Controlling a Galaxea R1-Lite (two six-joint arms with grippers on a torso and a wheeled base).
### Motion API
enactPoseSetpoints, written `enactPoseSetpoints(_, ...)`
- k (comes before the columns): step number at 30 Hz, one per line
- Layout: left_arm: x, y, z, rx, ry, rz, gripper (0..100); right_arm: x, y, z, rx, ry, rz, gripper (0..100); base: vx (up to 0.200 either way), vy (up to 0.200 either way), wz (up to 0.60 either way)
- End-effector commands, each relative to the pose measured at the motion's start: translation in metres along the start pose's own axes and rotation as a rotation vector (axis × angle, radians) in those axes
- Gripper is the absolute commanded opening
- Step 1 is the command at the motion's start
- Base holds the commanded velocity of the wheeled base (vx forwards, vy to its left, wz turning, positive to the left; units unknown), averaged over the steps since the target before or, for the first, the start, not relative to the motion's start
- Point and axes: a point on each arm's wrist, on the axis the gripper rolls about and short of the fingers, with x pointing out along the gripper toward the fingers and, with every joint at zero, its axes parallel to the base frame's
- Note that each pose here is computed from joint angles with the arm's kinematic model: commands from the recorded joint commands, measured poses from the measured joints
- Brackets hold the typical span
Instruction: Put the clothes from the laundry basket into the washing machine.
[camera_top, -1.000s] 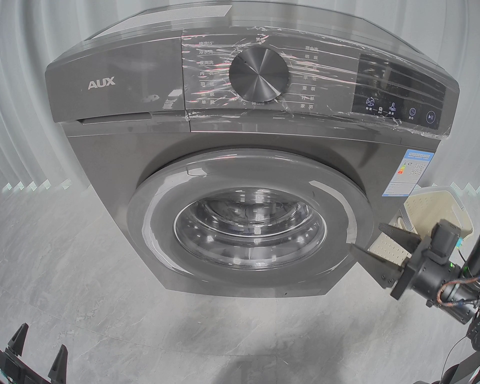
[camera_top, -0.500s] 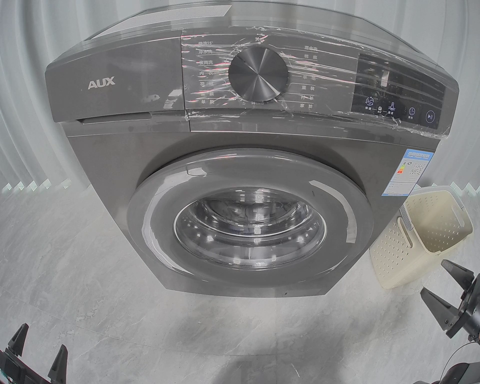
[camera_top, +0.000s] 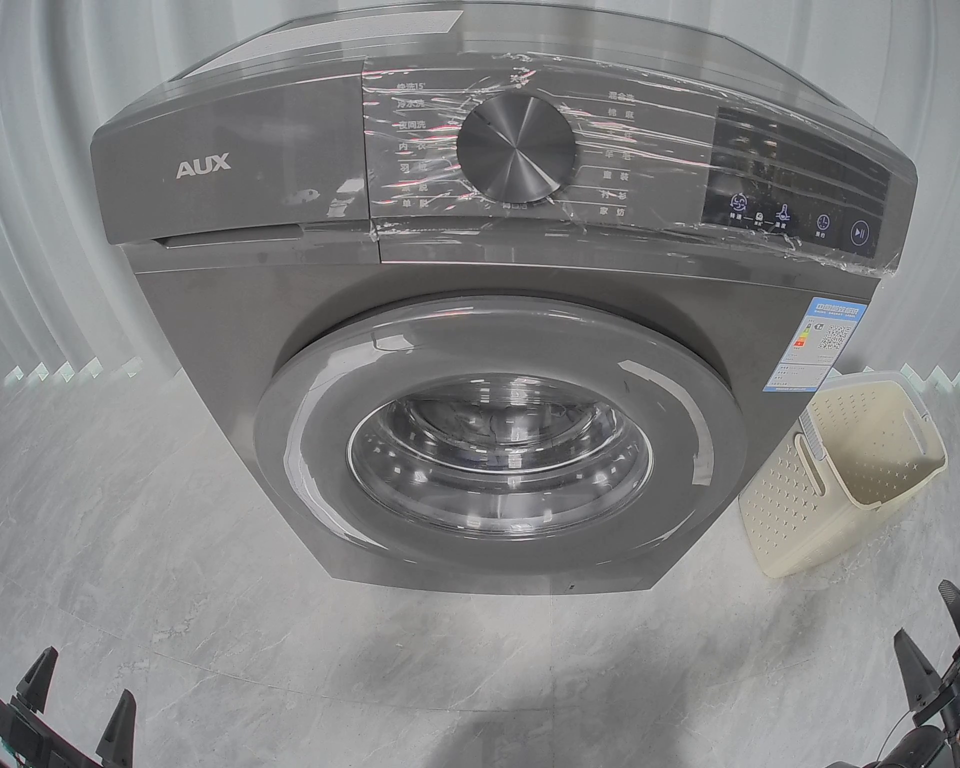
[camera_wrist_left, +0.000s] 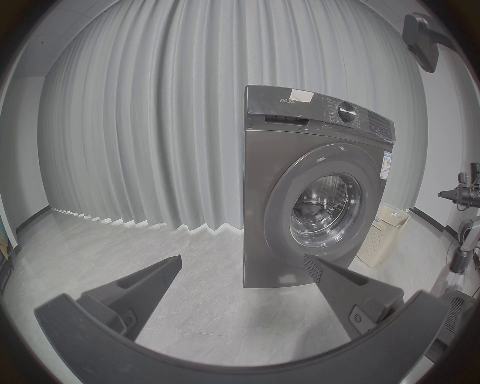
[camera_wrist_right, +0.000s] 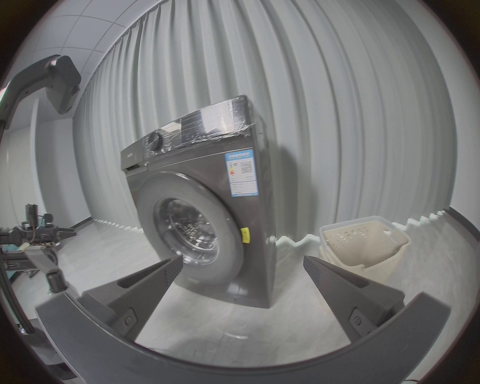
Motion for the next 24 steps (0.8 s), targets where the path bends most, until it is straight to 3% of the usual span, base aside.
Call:
enactPoseSetpoints(1, 0.000, 0.000, -0.004, 0.000, -0.003, 0.000, 100, -0.010, -0.001, -0.005, -0.005, -0.089, -0.065, 100, 0.000, 0.000, 0.00)
enactPoseSetpoints(13, 0.000, 0.000, -0.004, 0.000, -0.001, 0.000, 100, -0.010, 0.000, -0.006, -0.031, -0.086, -0.139, 100, 0.000, 0.000, 0.00)
enactPoseSetpoints(17, 0.000, 0.000, -0.004, -0.002, -0.003, 0.000, 100, -0.014, 0.004, -0.008, -0.094, -0.109, -0.230, 100, 0.000, 0.000, 0.00)
enactPoseSetpoints(19, 0.000, 0.000, -0.004, 0.000, -0.003, 0.000, 100, -0.017, 0.006, -0.013, -0.123, -0.103, -0.195, 100, 0.000, 0.000, 0.00)
enactPoseSetpoints(21, 0.000, 0.000, -0.004, -0.002, -0.003, 0.000, 100, -0.017, 0.005, -0.016, -0.117, -0.085, -0.186, 100, 0.000, 0.000, 0.00)
enactPoseSetpoints(24, 0.000, 0.000, -0.004, -0.003, -0.001, 0.000, 100, -0.017, 0.004, -0.024, -0.072, -0.008, -0.204, 100, 0.000, 0.000, 0.00)
